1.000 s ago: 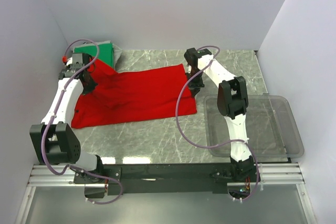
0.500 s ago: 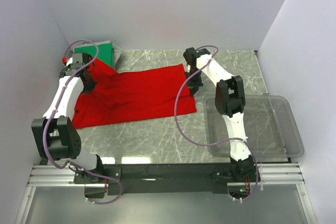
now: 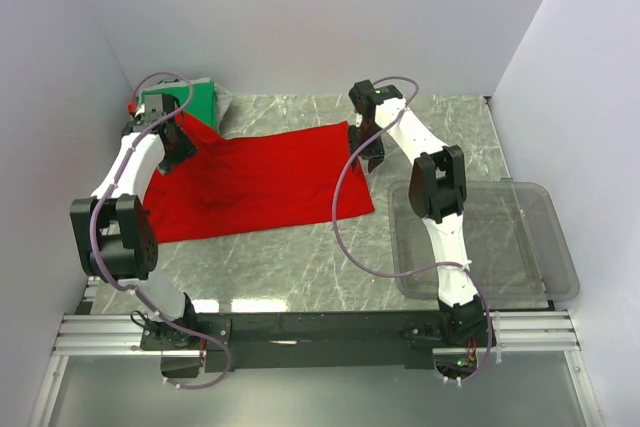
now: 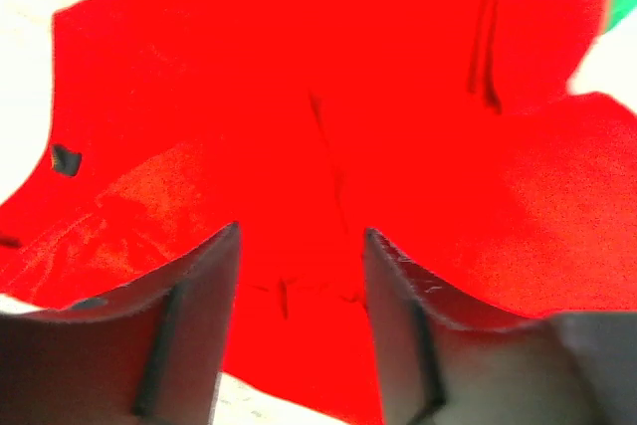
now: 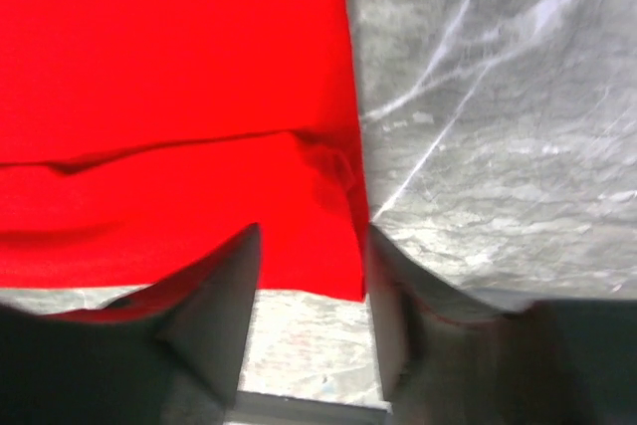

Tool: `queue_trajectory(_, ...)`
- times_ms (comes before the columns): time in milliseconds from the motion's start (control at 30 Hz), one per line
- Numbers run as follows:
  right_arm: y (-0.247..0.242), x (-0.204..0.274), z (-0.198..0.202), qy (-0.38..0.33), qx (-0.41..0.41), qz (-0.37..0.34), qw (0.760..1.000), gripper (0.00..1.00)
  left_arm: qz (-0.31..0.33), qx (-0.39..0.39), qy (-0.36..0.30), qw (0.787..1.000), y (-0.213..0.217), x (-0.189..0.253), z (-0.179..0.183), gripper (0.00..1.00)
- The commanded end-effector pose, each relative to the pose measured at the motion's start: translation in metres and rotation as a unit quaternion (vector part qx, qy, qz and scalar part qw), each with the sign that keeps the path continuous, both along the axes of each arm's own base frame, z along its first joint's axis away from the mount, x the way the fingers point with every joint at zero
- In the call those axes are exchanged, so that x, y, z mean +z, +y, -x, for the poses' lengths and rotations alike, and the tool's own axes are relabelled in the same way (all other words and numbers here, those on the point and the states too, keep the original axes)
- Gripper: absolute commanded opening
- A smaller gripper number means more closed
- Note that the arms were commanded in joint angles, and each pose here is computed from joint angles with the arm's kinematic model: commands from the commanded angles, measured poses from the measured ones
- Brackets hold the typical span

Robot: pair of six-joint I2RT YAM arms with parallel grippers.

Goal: Fold and stack the t-shirts
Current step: Fold the tshirt

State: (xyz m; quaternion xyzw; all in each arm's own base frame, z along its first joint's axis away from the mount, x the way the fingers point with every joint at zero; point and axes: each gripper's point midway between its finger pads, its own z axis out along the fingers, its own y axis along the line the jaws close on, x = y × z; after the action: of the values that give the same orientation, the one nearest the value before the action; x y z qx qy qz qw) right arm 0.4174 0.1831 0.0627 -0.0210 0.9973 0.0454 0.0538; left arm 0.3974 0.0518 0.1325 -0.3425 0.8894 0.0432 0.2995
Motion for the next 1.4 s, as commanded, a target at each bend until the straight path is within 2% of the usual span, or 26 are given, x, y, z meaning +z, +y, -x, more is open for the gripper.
queue_trajectory(0,0.002,0.04,-0.02,-0.064,-0.006,-0.024,0.998,0.55,0.015,-0.001,-0.069,0.998,-0.003,0.04,-0.025,0.62)
queue_trajectory(100,0.002,0.056,-0.018,-0.087,-0.001,-0.031,0.996,0.62,0.019,0.011,-0.076,0.997,-0.002,0.045,-0.014,0.7)
queue_trajectory(133,0.004,0.071,-0.021,-0.113,0.002,-0.043,0.993,0.63,0.024,0.02,-0.078,0.996,-0.001,0.042,-0.004,0.72)
queue_trajectory(200,0.01,0.069,-0.008,-0.105,0.013,-0.06,0.993,0.63,0.034,0.028,-0.078,0.996,-0.002,0.036,0.009,0.74)
queue_trajectory(233,0.014,0.082,-0.009,-0.128,0.02,-0.076,0.989,0.63,0.042,0.039,-0.072,0.996,-0.001,0.026,0.026,0.75)
queue_trajectory(367,0.039,0.076,0.016,-0.117,0.062,-0.116,0.984,0.63,0.073,0.063,-0.062,0.993,-0.002,-0.003,0.06,0.78)
queue_trajectory(500,0.058,0.042,0.043,-0.073,0.093,-0.118,0.986,0.63,0.106,0.078,-0.053,0.99,-0.003,-0.031,0.079,0.8)
queue_trajectory(733,0.067,0.0,0.049,-0.034,0.096,-0.125,0.987,0.62,0.12,0.098,-0.035,0.987,0.01,-0.07,0.091,0.8)
queue_trajectory(900,0.062,-0.021,0.054,-0.019,0.093,-0.11,0.989,0.62,0.125,0.112,-0.022,0.986,0.019,-0.094,0.098,0.81)
queue_trajectory(1133,0.05,-0.055,0.071,0.011,0.083,-0.09,0.992,0.61,0.166,0.147,-0.006,0.975,0.022,-0.128,0.113,0.81)
queue_trajectory(1367,0.025,-0.082,0.121,0.078,0.069,-0.062,0.993,0.61,0.166,0.177,0.015,0.97,0.026,-0.133,0.136,0.82)
